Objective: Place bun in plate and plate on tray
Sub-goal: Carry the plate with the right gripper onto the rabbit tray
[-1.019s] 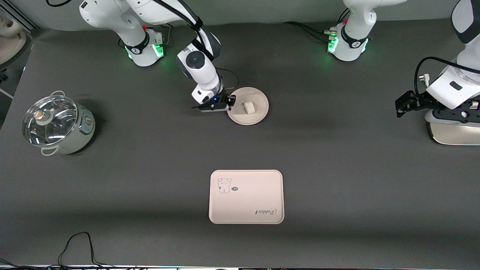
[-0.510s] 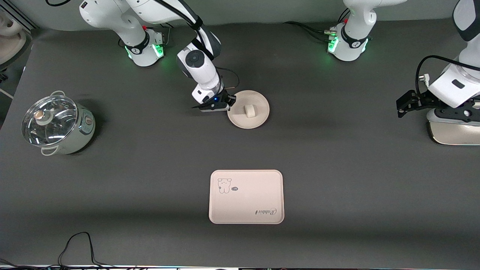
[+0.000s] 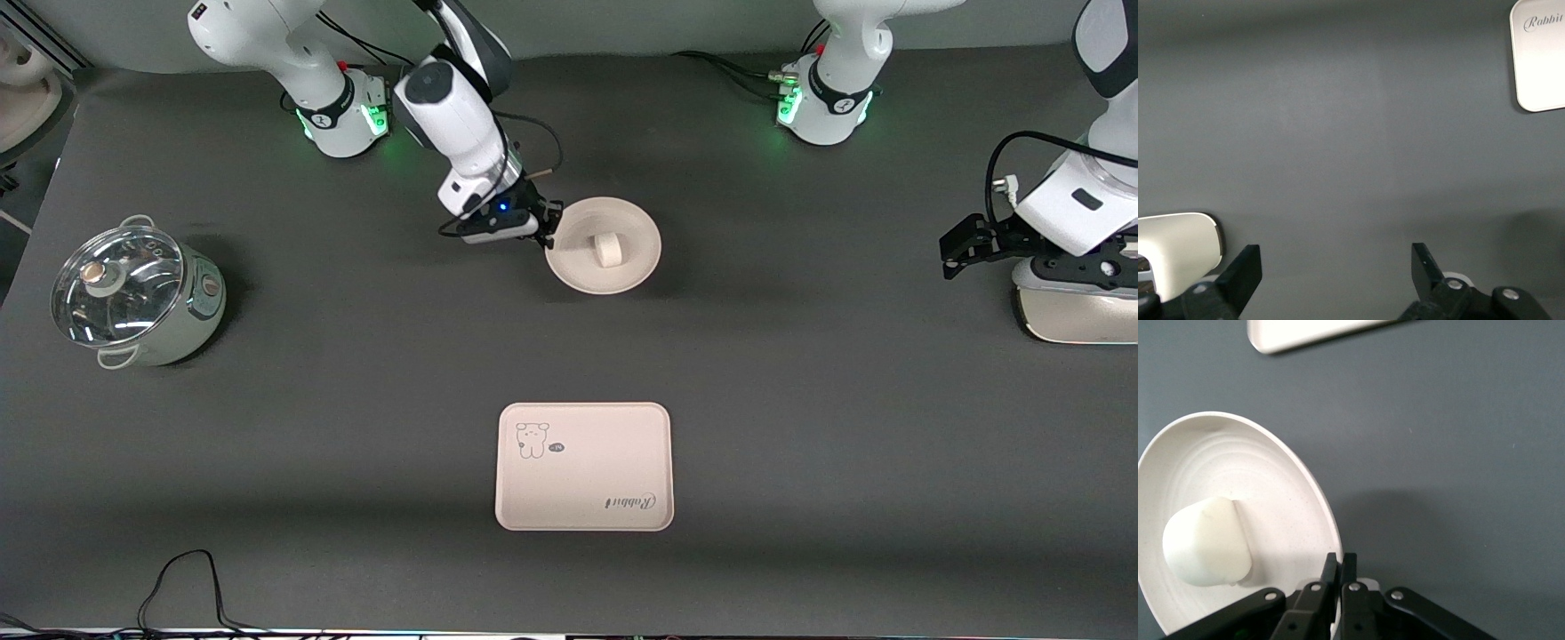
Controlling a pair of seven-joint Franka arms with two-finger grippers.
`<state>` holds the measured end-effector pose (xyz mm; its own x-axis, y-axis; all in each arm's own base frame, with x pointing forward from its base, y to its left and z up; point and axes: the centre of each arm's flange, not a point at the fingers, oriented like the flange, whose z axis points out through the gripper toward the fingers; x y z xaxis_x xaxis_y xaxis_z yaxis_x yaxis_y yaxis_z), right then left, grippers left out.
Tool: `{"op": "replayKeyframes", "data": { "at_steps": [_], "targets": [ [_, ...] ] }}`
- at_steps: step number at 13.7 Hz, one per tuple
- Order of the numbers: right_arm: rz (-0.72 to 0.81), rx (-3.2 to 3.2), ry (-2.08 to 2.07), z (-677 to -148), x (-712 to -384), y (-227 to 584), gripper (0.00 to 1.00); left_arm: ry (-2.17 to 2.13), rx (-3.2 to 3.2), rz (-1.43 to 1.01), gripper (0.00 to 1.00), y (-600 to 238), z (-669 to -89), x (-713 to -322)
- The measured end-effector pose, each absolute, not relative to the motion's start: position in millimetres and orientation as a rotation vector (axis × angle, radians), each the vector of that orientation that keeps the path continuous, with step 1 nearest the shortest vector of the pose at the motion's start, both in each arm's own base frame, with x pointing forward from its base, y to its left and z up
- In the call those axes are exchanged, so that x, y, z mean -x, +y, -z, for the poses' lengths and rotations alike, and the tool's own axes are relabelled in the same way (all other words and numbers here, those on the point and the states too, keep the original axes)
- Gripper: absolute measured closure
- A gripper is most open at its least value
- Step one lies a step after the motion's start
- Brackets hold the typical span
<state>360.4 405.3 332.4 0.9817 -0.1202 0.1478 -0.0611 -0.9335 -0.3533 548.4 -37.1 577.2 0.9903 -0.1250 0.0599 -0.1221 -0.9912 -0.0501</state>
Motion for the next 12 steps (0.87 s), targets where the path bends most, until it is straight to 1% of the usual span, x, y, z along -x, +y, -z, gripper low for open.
{"op": "replayKeyframes", "data": {
  "at_steps": [1, 3, 6, 9, 12],
  "targets": [
    [0.244, 2.766, 0.144, -347, -364, 399, 0.96, 0.162, 3.090, 0.098, 0.00, -37, -577, -548],
    [0.252, 2.760, 0.179, -359, -374, 388, 0.96, 0.136, 3.092, 0.098, 0.00, -37, -577, -548],
    [0.252, 2.765, 0.250, -349, -402, 378, 0.96, 0.127, 3.092, 0.100, 0.00, -37, -578, -548],
    [0.236, 2.762, 0.327, -341, -462, 386, 0.96, 0.127, 3.092, 0.104, 0.00, -38, -579, -549],
    [0.226, 2.763, 0.389, -338, -534, 394, 0.96, 0.127, 3.093, 0.106, 0.00, -38, -580, -549]
  ]
}}
